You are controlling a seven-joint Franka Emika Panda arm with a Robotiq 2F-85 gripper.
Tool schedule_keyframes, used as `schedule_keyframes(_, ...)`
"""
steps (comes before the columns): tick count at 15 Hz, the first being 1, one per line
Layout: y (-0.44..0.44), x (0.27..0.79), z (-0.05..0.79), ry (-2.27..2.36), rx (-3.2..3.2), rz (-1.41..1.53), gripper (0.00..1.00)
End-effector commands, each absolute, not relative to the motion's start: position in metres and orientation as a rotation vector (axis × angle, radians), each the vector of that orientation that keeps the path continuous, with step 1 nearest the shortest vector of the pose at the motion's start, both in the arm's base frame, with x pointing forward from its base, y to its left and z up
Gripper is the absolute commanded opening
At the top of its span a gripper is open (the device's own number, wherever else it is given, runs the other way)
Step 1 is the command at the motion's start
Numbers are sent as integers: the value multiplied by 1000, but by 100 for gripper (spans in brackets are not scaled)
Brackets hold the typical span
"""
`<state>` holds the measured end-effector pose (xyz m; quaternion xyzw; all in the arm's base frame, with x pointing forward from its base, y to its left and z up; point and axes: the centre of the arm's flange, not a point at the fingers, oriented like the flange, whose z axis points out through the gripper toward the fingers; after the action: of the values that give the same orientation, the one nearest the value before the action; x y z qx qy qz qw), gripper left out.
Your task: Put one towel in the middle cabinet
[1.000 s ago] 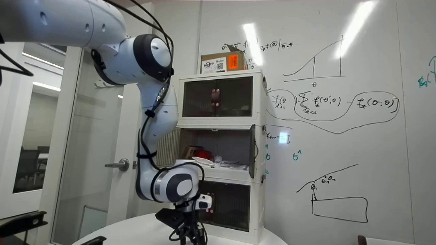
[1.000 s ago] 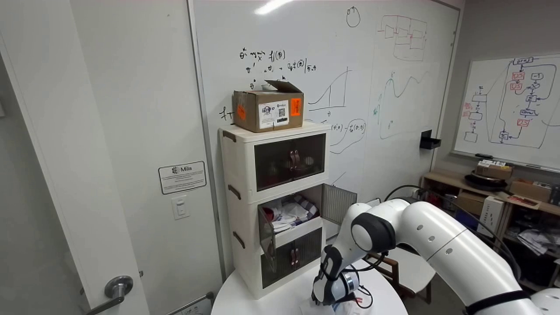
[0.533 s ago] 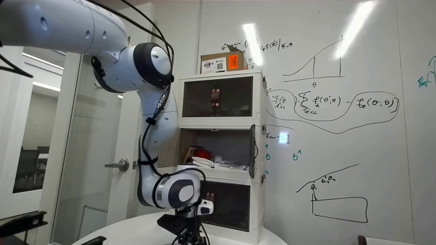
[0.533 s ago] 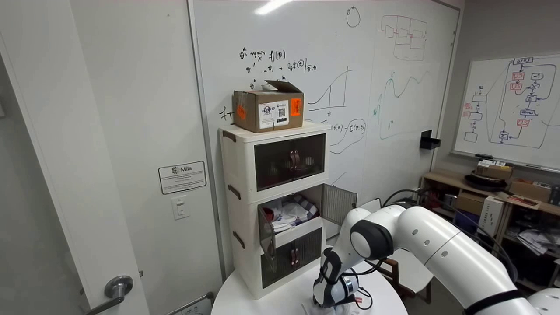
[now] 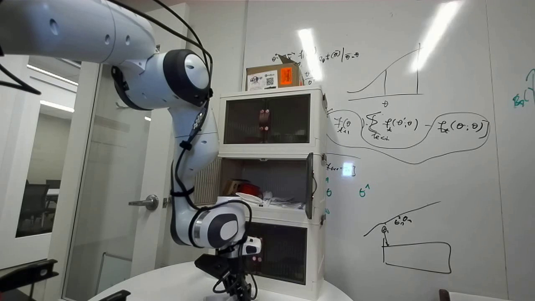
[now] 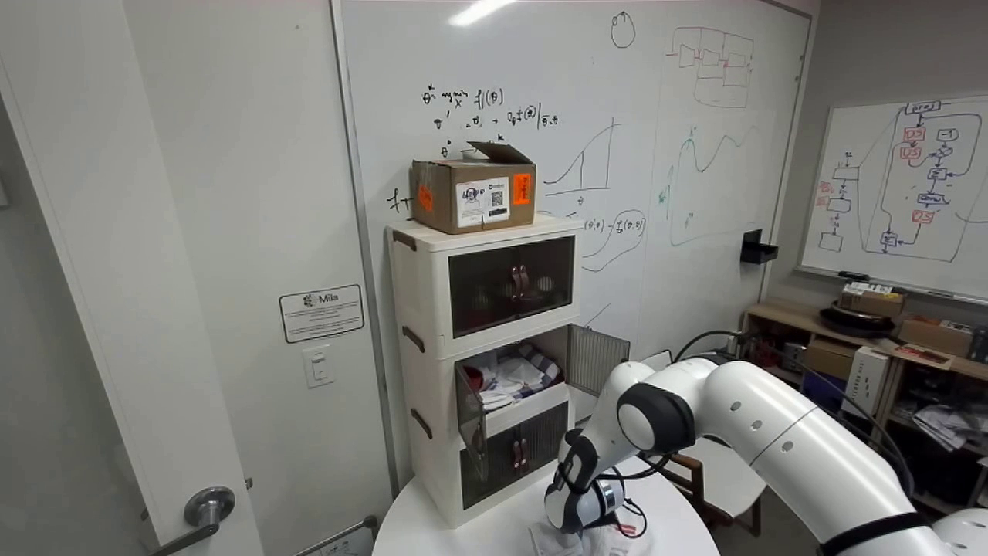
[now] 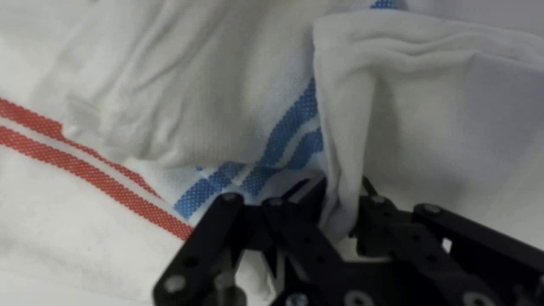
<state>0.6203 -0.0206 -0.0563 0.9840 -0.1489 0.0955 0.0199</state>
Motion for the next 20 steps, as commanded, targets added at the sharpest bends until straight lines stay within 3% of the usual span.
schedule_keyframes(1,-9,623,-31,-489,3092,329,2)
schedule_keyframes(8,13,645,46,-716,3220,477,2)
schedule_keyframes(20,3,675,262,-886,3001,1723,2)
